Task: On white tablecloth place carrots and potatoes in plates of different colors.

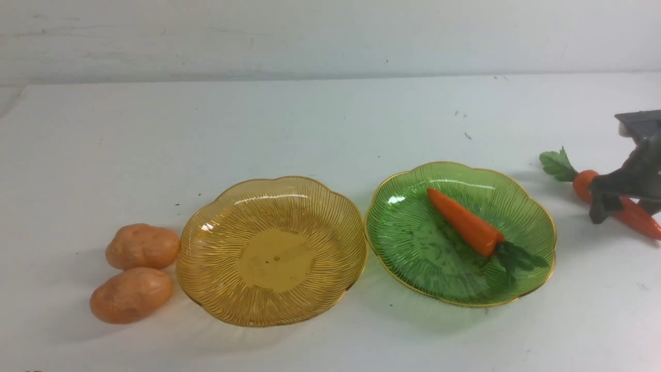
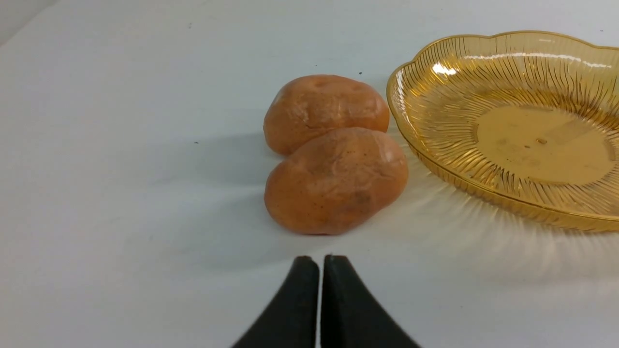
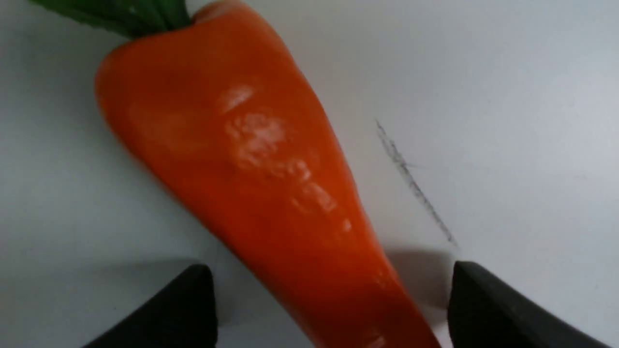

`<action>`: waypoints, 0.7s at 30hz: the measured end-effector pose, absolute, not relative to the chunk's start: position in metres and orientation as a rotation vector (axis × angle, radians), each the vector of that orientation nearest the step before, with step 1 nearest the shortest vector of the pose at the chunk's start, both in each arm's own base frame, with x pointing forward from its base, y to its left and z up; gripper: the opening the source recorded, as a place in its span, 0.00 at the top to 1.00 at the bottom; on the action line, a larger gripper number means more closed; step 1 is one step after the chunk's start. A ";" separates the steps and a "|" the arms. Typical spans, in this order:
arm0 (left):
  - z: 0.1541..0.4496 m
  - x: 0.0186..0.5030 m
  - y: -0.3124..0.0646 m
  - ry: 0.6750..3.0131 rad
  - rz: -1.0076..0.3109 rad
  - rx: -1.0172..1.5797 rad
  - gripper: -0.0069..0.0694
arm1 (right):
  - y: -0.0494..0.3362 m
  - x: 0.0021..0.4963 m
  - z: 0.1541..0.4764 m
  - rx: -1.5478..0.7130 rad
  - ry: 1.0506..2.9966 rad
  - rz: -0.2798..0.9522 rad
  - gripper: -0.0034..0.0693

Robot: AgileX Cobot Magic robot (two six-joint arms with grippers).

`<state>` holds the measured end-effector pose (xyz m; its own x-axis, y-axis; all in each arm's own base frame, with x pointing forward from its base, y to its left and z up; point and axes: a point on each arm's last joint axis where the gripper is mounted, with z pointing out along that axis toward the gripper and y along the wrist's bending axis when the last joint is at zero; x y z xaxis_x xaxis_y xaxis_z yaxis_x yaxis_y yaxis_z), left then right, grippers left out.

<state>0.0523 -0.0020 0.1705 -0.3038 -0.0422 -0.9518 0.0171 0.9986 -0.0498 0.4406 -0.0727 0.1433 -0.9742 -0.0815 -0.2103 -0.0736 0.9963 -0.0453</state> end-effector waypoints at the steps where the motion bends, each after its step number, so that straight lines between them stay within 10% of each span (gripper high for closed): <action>1: 0.170 0.052 -0.002 1.879 -0.059 -0.018 0.91 | -0.073 0.440 0.143 -0.116 2.928 -0.055 0.16; 7: 0.170 0.052 -0.002 1.879 -0.059 -0.018 0.91 | -0.074 0.445 0.160 -0.118 2.985 -0.039 0.68; 21: 0.170 0.052 -0.002 1.879 -0.059 -0.017 0.91 | 0.001 0.433 0.290 0.008 2.720 0.413 0.65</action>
<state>0.0523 -0.0020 0.1705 -0.3038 -0.0419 -0.9518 0.0182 0.9986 -0.0498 0.4334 0.0012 0.2897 -0.9247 0.0626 -0.3754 -0.0517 0.9566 0.2869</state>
